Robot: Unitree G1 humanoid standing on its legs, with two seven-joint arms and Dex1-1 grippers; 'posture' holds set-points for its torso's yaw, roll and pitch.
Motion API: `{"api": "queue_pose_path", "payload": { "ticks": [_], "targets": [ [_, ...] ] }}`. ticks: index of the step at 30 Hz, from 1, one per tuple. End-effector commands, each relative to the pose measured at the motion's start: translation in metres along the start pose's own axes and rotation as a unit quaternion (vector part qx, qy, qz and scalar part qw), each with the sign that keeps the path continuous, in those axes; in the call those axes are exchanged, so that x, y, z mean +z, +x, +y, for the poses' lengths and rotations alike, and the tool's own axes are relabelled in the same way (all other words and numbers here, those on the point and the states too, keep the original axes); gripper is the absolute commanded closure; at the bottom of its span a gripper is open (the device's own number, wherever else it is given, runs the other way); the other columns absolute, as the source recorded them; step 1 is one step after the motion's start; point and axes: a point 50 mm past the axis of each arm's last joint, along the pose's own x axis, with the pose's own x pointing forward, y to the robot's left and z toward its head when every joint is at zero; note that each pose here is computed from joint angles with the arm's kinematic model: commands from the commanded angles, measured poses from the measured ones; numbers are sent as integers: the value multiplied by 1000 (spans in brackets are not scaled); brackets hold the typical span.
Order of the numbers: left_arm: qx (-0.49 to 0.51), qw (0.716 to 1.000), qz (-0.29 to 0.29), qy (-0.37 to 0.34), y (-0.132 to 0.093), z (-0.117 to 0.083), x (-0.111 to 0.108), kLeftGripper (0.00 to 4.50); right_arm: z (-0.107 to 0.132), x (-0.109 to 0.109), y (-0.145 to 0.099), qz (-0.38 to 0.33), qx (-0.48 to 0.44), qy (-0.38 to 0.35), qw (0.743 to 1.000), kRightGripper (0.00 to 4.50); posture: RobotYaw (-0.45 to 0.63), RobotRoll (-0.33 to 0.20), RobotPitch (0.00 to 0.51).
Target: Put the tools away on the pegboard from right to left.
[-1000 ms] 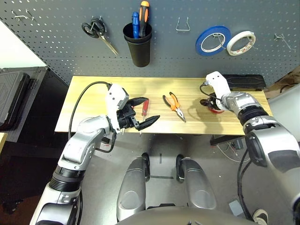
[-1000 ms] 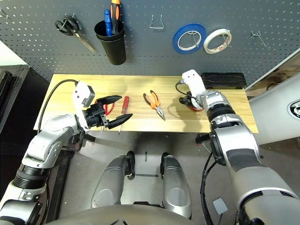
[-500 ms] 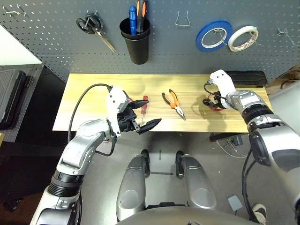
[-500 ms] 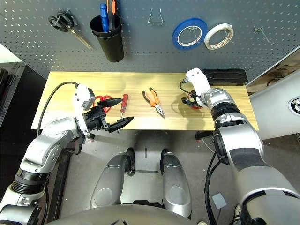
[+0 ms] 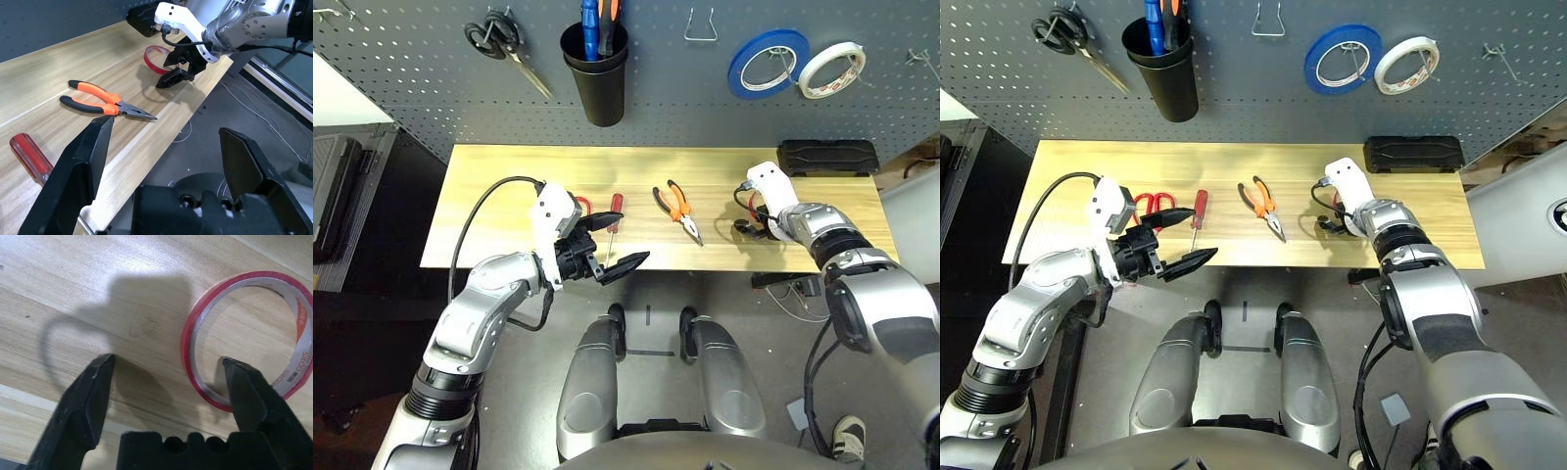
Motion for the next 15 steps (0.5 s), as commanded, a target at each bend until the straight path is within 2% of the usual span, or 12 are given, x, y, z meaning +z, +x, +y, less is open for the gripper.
{"api": "queue_pose_path", "payload": {
  "ticks": [1,5,9,10,15],
  "targets": [
    [-5,1000,3,-3,-1,-4,0,0,4,-31,6,49,-2,17,999,1357,52,0,371],
    [-3,1000,4,-1,0,-2,-1,0,7,-28,8,43,7,-7,999,2809,49,0,359],
    [2,1000,3,7,3,3,0,0,4,-23,6,29,-1,0,1000,4305,40,0,343],
    [3,1000,3,10,4,4,0,0,2,-21,5,23,-10,-3,1000,4448,37,0,334],
    [5,1000,3,22,8,12,0,0,-5,-12,1,-3,-21,5,1000,4448,11,0,294]
  ]
}}
